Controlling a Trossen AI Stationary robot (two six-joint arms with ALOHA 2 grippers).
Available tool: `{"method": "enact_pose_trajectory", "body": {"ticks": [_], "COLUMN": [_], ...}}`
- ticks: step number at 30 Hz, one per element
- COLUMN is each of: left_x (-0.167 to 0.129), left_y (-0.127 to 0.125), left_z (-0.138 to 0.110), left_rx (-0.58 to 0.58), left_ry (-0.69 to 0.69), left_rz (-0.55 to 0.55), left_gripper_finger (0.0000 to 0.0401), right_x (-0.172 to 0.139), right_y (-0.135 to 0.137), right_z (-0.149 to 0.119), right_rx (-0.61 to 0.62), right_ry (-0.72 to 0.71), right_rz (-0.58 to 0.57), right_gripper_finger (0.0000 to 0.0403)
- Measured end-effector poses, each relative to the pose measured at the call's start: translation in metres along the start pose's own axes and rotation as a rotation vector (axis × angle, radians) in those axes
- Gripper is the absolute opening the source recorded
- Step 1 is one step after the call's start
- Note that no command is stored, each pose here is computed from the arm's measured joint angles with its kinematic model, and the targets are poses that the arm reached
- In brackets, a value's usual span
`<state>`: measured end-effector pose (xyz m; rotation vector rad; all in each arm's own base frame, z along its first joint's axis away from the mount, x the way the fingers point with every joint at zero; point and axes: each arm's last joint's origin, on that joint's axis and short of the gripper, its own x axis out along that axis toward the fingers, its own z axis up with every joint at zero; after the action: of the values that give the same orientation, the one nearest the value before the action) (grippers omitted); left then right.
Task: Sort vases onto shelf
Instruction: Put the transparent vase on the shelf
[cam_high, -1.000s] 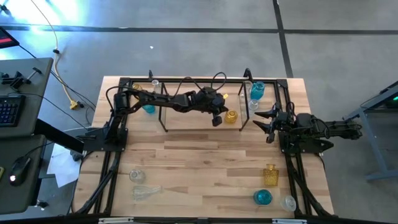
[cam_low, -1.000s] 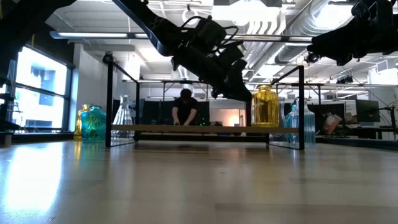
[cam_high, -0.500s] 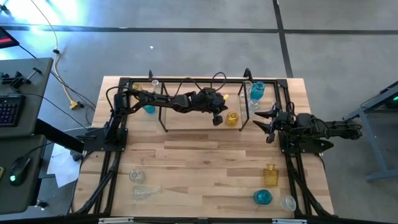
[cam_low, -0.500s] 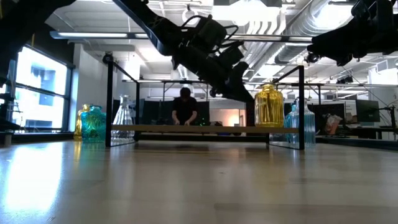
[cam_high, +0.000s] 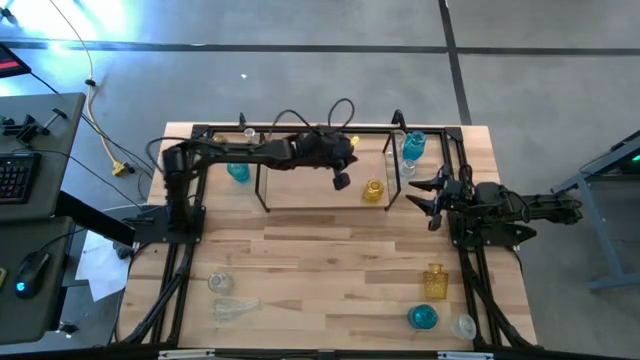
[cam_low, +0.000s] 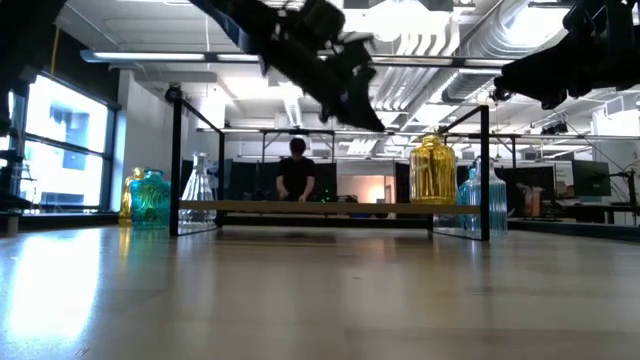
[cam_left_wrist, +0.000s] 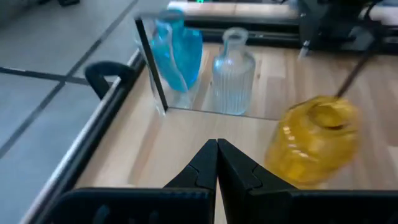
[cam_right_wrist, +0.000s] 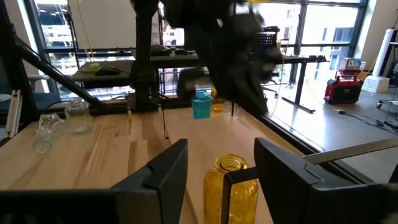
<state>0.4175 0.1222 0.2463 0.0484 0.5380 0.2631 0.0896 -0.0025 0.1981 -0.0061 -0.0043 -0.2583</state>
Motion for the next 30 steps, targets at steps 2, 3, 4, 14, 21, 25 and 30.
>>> {"method": "enact_pose_trajectory", "body": {"ticks": [2,3,4,14,21,25,30], "left_x": [-0.021,-0.033,-0.045,-0.186,-0.277,-0.314,-0.338], "left_y": [-0.002,-0.003,-0.005,-0.045,-0.064,-0.068,-0.073], "left_z": [0.015,0.022,0.029,0.055,0.045,0.031,0.012], "left_rx": [0.008,0.01,0.014,0.064,0.02,-0.038,-0.088], "left_ry": [-0.038,-0.054,-0.062,-0.014,-0.035,-0.033,0.009], "left_rz": [0.007,0.005,-0.001,0.07,0.222,0.268,0.282], "left_gripper_finger": [0.0,0.0,0.0,0.0,0.0,0.0,0.0], "right_x": [0.0,0.0,0.0,0.0,0.0,0.0,0.0], "right_y": [0.0,0.0,0.0,0.0,0.0,0.0,0.0], "right_z": [0.0,0.0,0.0,0.0,0.0,-0.001,-0.006], "right_rx": [0.0,0.0,0.0,0.003,0.008,0.006,-0.004], "right_ry": [0.0,0.0,0.0,0.0,0.001,0.006,0.059], "right_rz": [0.0,0.0,0.0,0.0,0.0,0.0,0.0], "right_gripper_finger": [0.017,0.017,0.017,0.017,0.017,0.017,0.017]}}
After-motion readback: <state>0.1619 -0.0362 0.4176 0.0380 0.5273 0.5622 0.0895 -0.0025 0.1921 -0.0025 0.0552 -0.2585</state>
